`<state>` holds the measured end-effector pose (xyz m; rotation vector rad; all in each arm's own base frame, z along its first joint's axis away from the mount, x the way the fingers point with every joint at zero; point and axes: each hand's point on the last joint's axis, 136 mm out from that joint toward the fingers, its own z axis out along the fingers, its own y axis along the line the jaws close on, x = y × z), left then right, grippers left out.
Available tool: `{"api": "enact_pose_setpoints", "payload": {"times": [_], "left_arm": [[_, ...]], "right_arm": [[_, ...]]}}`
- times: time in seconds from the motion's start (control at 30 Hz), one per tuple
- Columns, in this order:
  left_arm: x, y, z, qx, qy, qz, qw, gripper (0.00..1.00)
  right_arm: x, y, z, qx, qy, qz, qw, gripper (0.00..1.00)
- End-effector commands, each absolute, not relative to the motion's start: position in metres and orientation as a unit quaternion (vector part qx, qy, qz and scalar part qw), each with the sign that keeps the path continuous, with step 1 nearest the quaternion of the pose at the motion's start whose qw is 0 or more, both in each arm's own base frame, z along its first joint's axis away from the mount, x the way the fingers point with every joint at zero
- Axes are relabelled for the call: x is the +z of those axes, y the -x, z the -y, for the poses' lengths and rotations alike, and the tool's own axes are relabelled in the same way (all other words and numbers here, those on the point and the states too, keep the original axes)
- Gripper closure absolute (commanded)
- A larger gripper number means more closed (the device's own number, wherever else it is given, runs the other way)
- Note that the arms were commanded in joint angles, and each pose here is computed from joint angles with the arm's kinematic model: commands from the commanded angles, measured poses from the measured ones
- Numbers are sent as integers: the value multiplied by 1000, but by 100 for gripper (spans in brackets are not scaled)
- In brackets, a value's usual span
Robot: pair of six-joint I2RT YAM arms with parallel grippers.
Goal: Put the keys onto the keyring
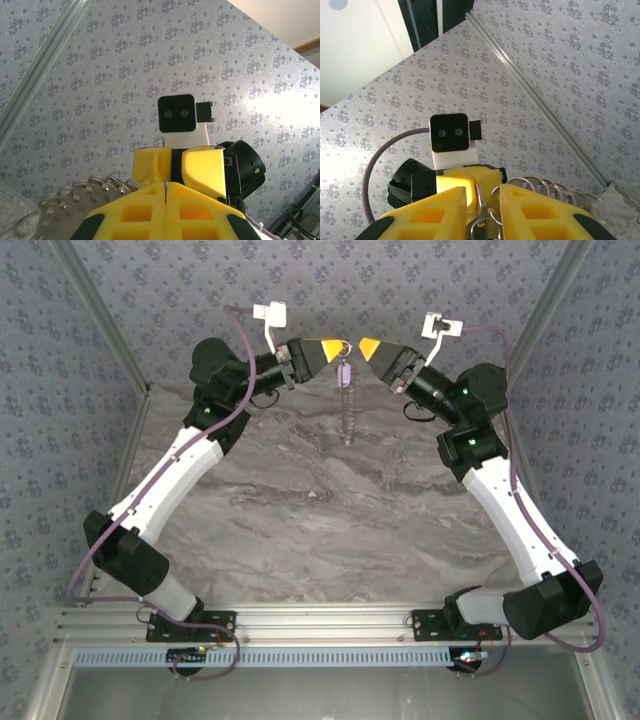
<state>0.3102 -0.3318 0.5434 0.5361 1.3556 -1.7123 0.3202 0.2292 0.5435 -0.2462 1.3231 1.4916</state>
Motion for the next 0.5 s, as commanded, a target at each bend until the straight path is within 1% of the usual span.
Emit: {"api": "enact_pose_setpoints", "payload": {"times": [0.0,0.2,0.47], "left_arm": [[573,-300,324,-698,-232,-499,458,100],[574,-300,324,-700,-229,-498,458,100],[575,-299,322,-700,-227,-497,459,100]], "right_arm": [[564,-307,-229,640,115,-527,546,73],[567,-302,-237,651,127,-521,537,65],[565,-297,-247,657,137,-523,525,64]]}}
